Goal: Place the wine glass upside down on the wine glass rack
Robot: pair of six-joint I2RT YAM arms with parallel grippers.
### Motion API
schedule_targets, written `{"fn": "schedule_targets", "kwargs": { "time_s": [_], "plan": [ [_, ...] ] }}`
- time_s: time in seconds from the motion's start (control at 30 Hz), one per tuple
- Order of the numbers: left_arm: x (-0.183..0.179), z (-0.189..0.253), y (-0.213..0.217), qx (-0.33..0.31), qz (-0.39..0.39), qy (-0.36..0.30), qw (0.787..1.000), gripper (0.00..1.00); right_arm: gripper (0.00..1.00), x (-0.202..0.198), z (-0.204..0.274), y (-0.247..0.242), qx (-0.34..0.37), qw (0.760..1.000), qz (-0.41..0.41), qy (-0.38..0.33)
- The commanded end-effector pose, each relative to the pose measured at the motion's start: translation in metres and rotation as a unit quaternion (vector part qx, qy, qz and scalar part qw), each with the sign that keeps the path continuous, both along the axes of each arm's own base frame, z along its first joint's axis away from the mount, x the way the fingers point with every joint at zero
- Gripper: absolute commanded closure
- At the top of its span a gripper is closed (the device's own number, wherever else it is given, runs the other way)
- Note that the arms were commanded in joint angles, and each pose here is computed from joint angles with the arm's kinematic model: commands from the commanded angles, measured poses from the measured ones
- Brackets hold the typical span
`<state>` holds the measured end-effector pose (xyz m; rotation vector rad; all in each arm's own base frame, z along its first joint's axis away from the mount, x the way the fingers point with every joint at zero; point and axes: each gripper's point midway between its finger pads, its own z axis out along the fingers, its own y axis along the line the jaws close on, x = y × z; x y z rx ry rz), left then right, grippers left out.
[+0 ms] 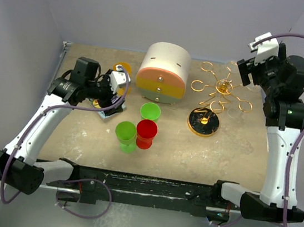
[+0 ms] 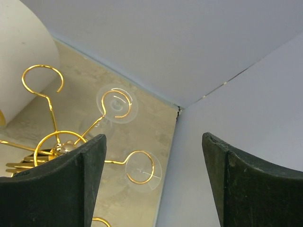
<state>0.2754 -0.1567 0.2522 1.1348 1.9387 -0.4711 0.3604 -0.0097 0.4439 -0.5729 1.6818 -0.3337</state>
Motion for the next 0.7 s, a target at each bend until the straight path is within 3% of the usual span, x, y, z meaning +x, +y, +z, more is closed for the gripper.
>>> {"fn": "schedule_targets", "kwargs": {
  "time_s": [0.0,0.27,0.67],
  "plan": [
    [-0.026,-0.023,-0.009,0.028,-0.085,0.026,0.996,0.11,0.16,-0.007,-0.002,0.012,0.032,0.999,0.023,0.002],
    [-0.044,-0.052,-0.027,0.058,-0.136,0.056,0.987,0.17,0.16,-0.008,-0.011,0.017,0.034,0.999,0.037,0.01],
    [-0.037,-0.074,-0.041,0.101,-0.154,0.062,0.981,0.45,0.16,-0.008,-0.018,0.015,0.029,0.999,0.034,0.016]
  ]
}}
